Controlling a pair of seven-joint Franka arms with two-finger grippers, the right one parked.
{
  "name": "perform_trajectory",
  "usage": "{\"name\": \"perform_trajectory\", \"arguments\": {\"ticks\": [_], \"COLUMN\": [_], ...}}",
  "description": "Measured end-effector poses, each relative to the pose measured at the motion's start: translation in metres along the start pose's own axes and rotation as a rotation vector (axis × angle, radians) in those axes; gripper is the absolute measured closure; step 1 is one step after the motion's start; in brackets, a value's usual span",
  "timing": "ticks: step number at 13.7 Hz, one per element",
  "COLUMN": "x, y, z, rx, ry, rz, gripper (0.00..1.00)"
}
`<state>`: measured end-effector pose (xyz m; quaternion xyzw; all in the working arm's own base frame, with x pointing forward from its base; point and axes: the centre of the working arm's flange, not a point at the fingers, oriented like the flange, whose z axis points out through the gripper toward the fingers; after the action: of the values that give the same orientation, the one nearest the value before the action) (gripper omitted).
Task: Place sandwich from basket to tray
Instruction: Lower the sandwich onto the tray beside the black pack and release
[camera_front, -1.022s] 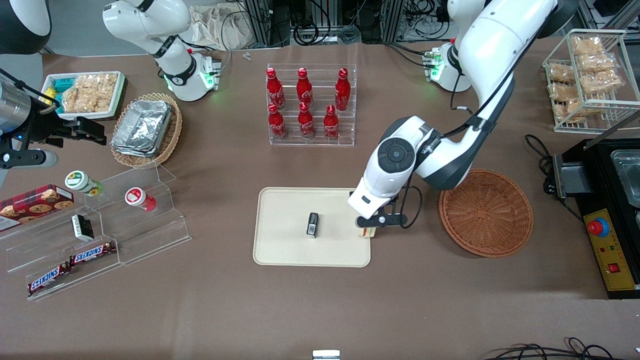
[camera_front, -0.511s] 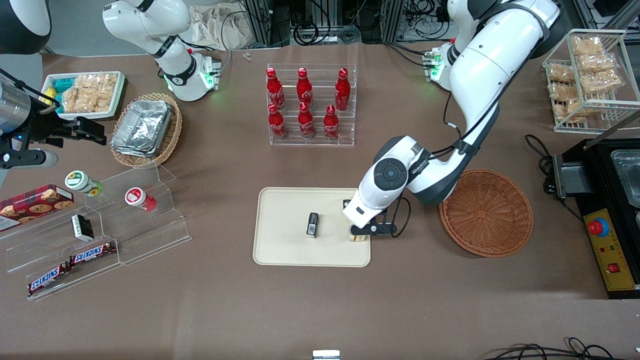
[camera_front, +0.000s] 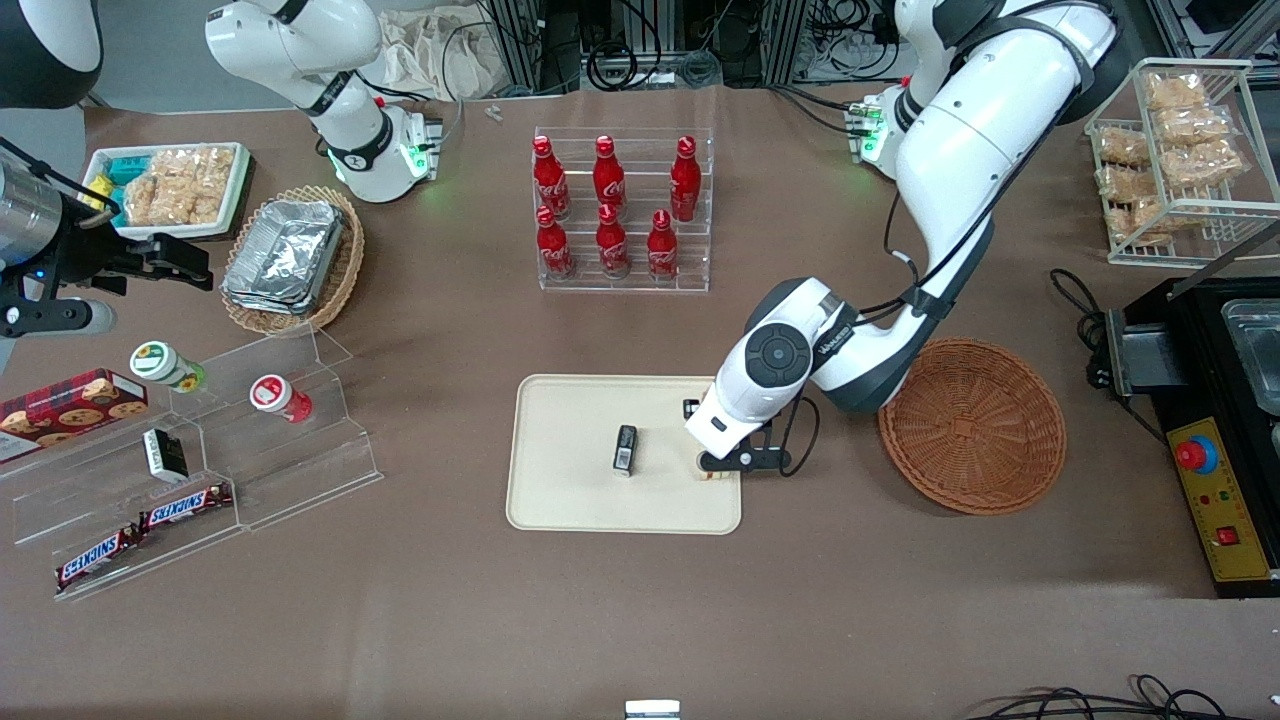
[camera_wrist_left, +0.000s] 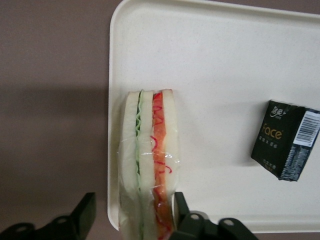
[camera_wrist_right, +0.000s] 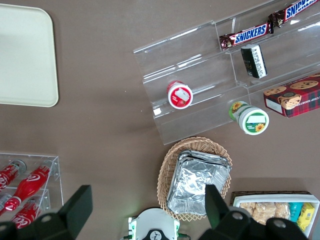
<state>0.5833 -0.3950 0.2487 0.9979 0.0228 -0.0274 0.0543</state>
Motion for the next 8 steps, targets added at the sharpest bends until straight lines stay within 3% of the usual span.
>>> {"name": "perform_trajectory", "arguments": {"ticks": [2, 4, 8], "x": [0.006, 0.014, 0.024], "y": [0.001, -0.006, -0.046], "z": [-0.010, -0.030, -0.111], "rx": [-0.010, 0.000, 0.077], "ry": [0.017, 0.029, 0.015], "rz": [-0.008, -0.033, -0.111], "gripper": [0.02, 0.00, 0.00]}}
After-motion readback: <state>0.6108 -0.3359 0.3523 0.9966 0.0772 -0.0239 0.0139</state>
